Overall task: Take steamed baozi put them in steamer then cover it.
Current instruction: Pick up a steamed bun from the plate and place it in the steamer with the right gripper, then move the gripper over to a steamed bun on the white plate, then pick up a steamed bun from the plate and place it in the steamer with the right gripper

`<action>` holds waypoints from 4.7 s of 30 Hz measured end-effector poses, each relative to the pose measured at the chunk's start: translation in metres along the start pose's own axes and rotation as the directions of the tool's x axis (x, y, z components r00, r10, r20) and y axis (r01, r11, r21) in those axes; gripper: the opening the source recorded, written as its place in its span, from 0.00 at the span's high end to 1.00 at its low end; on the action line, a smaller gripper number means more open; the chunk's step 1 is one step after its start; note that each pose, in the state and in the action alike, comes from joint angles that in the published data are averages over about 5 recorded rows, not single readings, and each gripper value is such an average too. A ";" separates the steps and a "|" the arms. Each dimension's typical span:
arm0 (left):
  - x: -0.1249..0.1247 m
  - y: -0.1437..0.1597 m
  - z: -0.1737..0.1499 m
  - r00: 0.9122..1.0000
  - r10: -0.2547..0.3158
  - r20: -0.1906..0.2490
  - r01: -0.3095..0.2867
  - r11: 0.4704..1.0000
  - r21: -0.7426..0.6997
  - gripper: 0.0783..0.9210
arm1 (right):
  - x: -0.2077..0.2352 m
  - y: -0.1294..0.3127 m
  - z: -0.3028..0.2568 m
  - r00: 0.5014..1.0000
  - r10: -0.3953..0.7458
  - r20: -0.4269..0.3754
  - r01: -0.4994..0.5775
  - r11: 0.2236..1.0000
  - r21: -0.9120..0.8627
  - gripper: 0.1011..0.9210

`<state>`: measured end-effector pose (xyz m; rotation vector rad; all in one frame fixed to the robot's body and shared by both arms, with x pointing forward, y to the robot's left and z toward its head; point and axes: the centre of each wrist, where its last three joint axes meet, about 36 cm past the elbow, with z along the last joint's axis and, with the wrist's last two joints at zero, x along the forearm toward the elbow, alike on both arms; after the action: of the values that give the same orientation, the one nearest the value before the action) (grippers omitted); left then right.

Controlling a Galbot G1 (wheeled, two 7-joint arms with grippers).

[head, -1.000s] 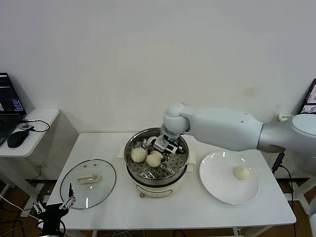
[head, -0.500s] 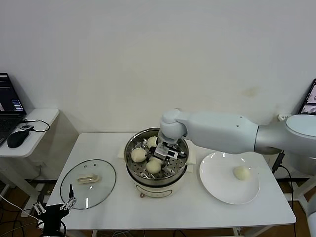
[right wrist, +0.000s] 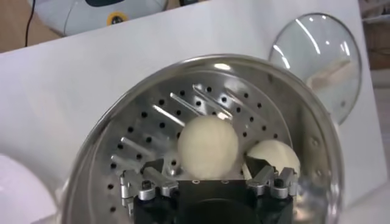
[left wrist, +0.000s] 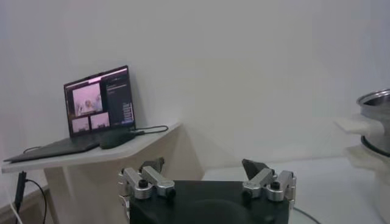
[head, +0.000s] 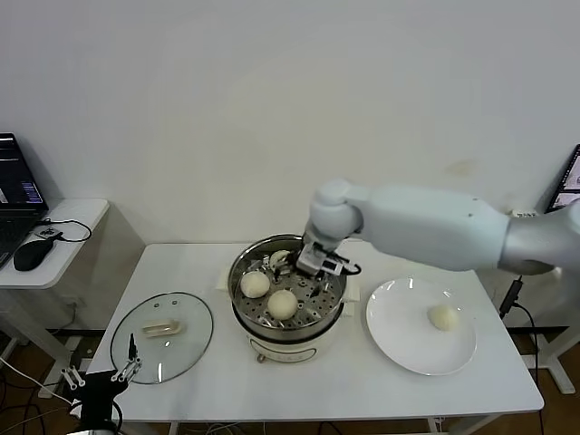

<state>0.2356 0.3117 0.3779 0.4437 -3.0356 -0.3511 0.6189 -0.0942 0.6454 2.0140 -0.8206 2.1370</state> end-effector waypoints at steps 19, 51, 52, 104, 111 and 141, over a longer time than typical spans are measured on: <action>-0.006 -0.003 -0.005 0.999 0.044 0.021 -0.043 0.999 -0.009 0.12 | 0.076 0.169 0.064 0.977 0.022 -0.211 -0.142 0.808 -0.571 0.12; 0.000 0.005 0.001 0.999 0.029 -0.018 -0.030 0.999 -0.042 0.12 | -0.038 0.368 0.114 0.943 -0.174 -0.284 -0.145 0.552 -0.821 0.12; -0.001 0.006 0.001 0.999 0.028 -0.017 -0.029 0.999 -0.043 0.12 | -0.041 0.369 0.115 0.942 -0.174 -0.286 -0.147 0.550 -0.822 0.12; -0.006 0.007 0.000 1.000 0.025 0.001 -0.025 0.999 -0.042 0.12 | 0.024 0.285 0.117 0.950 -0.059 -0.308 -0.225 0.556 -0.800 0.39; -0.007 0.006 -0.003 1.000 0.027 0.015 -0.026 0.999 -0.037 0.12 | 0.072 0.220 0.094 0.952 0.050 -0.302 -0.271 0.596 -0.756 0.38; -0.010 0.008 -0.001 0.999 -0.006 0.050 0.008 0.999 -0.051 0.12 | -0.025 0.026 0.022 0.989 0.055 -0.138 -0.145 0.546 -0.825 0.38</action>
<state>0.2425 0.3221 0.3803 0.4491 -3.0662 -0.4454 0.6310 -0.1190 0.6129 1.3324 -1.5795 1.3670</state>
